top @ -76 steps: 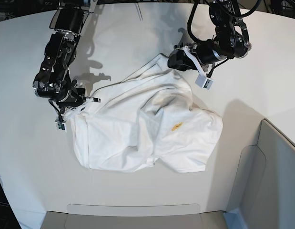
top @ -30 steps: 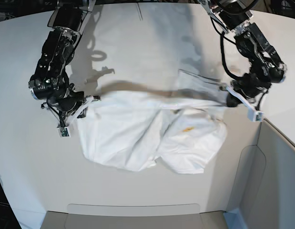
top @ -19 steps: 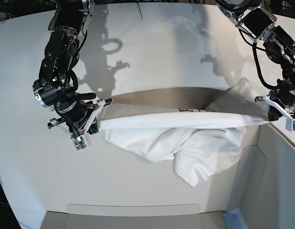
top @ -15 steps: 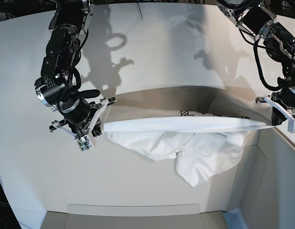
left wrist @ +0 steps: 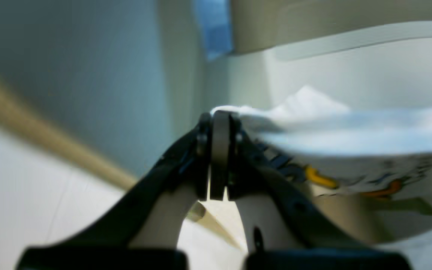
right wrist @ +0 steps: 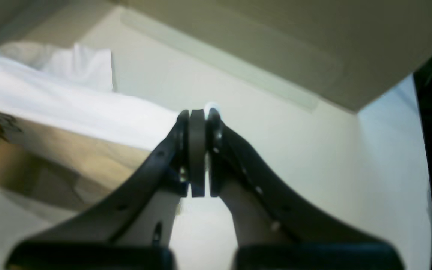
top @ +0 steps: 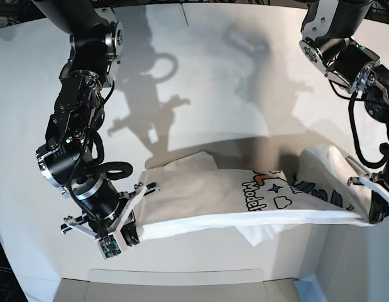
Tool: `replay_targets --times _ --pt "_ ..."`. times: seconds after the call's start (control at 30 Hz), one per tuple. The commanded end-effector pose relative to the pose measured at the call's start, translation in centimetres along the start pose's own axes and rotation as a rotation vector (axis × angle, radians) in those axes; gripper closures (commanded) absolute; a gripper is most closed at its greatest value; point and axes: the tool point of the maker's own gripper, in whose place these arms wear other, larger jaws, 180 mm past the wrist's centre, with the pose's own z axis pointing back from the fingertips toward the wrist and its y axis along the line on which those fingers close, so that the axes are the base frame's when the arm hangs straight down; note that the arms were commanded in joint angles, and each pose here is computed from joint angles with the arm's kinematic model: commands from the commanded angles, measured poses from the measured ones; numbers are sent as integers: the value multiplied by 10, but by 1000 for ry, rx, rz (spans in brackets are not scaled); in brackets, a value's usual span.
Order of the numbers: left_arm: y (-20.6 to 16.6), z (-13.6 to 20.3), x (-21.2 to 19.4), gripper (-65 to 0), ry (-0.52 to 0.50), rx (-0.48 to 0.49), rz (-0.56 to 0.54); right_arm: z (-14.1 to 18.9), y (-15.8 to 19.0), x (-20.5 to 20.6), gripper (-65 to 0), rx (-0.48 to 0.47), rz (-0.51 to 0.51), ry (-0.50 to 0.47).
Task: Layout the t-shirt on the table in an organized manner, then fold the t-shirt properly
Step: 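Lift the shirt with both grippers and swing it up into the air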
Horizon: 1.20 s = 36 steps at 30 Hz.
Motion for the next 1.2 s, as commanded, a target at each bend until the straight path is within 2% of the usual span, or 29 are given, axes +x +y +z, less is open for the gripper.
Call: replay_targets --times 0.0,0.1,0.27,0.4,0.6,0.73,0.8,1.0,1.1,1.17 --pt "-5 1 21 0 -63 -16 -27 -1 -1 25 0 3 5 -84" --pt "-20 -3 39 0 -120 -52 -37 -9 -5 39 0 8 -1 -113" --pt "-9 -1 75 0 -205 -17 -26 -24 -19 64 0 1 0 -126" --pt "17 -15 102 0 -225 64 78 -39 -35 92 0 -2 1 -131" --pt "23 -50 128 0 -225 56 94 -65 -61 138 0 4 -6 -116" --pt "34 -49 162 0 -291 66 109 -71 -74 175 0 1 -21 -198" --pt "40 -41 179 0 -342 78 108 -69 -81 192 0 -14 -42 -234" --pt "68 -17 188 0 -376 158 75 -35 -79 229 0 -46 -4 -366" --pt "67 -4 174 0 -375 200 19 -11 -74 234 0 -68 22 -439" --pt "61 7 163 0 -374 224 -34 -2 -69 225 0 -78 28 -449"
